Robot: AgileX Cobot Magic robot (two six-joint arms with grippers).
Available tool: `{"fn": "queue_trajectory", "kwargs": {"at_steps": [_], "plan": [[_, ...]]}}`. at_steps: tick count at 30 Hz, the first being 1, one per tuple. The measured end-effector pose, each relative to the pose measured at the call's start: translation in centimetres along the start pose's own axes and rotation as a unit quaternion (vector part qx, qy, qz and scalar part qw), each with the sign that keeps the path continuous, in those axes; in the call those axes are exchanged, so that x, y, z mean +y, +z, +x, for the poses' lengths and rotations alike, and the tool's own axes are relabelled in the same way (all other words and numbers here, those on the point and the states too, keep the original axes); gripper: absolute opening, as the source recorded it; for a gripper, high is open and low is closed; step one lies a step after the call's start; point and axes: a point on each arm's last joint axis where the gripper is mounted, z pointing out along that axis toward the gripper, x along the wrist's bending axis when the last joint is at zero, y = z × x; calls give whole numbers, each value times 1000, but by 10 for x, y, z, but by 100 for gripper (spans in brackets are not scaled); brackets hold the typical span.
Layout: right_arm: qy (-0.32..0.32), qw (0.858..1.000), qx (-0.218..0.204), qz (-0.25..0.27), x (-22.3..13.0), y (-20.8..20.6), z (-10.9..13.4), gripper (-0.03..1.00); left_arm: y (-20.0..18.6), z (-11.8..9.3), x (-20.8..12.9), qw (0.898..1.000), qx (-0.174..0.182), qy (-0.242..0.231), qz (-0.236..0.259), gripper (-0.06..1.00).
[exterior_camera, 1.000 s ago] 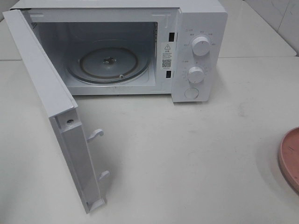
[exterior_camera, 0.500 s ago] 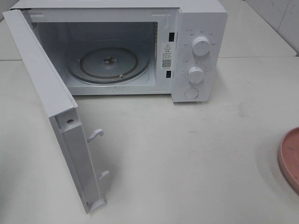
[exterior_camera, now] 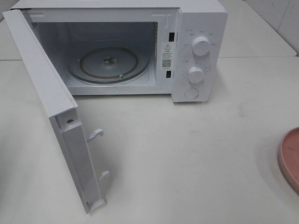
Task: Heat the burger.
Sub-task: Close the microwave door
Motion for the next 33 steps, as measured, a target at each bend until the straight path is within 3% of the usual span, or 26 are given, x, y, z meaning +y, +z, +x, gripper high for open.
{"fn": "queue_trajectory", "kwargs": {"at_steps": [7, 14, 15, 17, 18, 21, 27, 29, 33], "plan": [[0, 1000, 0, 0, 0, 0, 0, 76, 21, -5, -7, 1000, -19, -1, -7, 0], [0, 1000, 0, 0, 0, 0, 0, 76, 43, -15, -20, 997, -70, 6, 17, 0], [0, 1000, 0, 0, 0, 0, 0, 76, 48, -20, -20, 995, -94, 15, 9, 0], [0, 1000, 0, 0, 0, 0, 0, 76, 49, -22, -20, 994, -106, 17, 4, 0], [0, 1000, 0, 0, 0, 0, 0, 76, 52, -27, -22, 991, -130, 22, -3, 0], [0, 1000, 0, 0, 0, 0, 0, 76, 55, -33, -22, 987, -161, 14, -16, 0], [0, 1000, 0, 0, 0, 0, 0, 76, 61, -43, -26, 981, -195, 7, -22, 0], [0, 1000, 0, 0, 0, 0, 0, 76, 63, -57, -27, 973, -228, 19, -18, 0], [0, 1000, 0, 0, 0, 0, 0, 76, 67, -70, -28, 969, -246, 26, -16, 0]]}}
